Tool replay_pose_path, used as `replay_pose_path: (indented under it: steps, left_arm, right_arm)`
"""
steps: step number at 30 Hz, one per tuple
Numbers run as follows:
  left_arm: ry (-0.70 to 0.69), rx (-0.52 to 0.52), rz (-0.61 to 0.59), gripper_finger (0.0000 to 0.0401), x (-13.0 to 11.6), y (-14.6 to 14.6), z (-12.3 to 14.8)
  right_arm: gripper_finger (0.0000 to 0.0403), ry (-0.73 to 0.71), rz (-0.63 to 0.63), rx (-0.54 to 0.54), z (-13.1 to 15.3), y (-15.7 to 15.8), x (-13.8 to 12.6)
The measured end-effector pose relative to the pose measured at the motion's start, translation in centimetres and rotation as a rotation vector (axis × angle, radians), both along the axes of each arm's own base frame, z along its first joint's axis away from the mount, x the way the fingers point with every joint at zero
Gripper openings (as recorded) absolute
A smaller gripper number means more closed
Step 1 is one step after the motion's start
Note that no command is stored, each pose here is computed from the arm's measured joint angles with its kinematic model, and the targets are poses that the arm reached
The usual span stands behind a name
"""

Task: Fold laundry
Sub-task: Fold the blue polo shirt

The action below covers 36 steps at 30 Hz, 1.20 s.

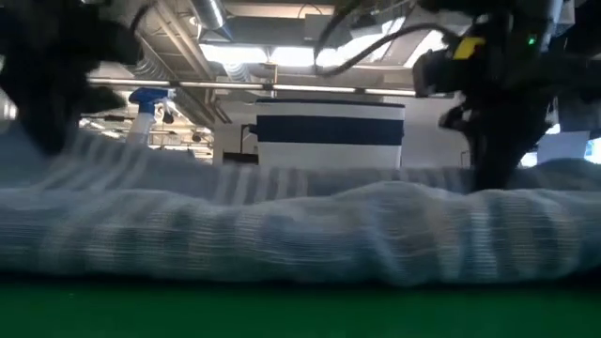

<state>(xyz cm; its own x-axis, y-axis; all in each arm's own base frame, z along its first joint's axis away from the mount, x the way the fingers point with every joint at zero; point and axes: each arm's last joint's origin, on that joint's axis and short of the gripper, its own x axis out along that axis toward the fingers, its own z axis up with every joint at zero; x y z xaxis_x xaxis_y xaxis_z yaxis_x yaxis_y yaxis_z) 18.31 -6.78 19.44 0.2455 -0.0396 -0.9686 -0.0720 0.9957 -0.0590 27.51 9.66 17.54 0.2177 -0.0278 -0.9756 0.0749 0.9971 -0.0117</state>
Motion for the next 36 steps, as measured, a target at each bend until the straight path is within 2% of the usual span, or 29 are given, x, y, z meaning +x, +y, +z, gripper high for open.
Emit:
replay_pose_path:
  steps: [7,15,22,29,32,36]
  left_arm:
    - [-0.13,-0.044,0.008,0.0006,0.2,0.0,6.1]
    - [-0.228,0.035,0.06,0.0007,-1.6,1.1,11.6]
    - [-0.212,0.106,0.153,0.0008,-2.7,2.3,12.1]
    - [-0.228,0.13,0.175,0.0009,-2.4,2.9,12.2]
    - [-0.24,0.061,0.194,0.0009,-2.3,2.6,12.3]
    - [-0.283,-0.123,0.185,0.0009,-1.8,1.4,12.7]
  right_arm:
    - [0.0004,-0.132,0.0,0.032,4.7,-0.8,-2.1]
    - [0.0004,-0.284,-0.033,-0.043,9.3,-2.5,-5.5]
    - [0.0003,-0.345,-0.077,-0.159,11.4,-3.9,-8.0]
    - [0.0003,-0.369,-0.106,-0.179,11.6,-4.4,-8.0]
    - [0.0003,-0.381,-0.099,-0.129,12.2,-4.2,-7.9]
    - [0.0003,-0.422,-0.081,0.029,14.8,-3.8,-7.8]
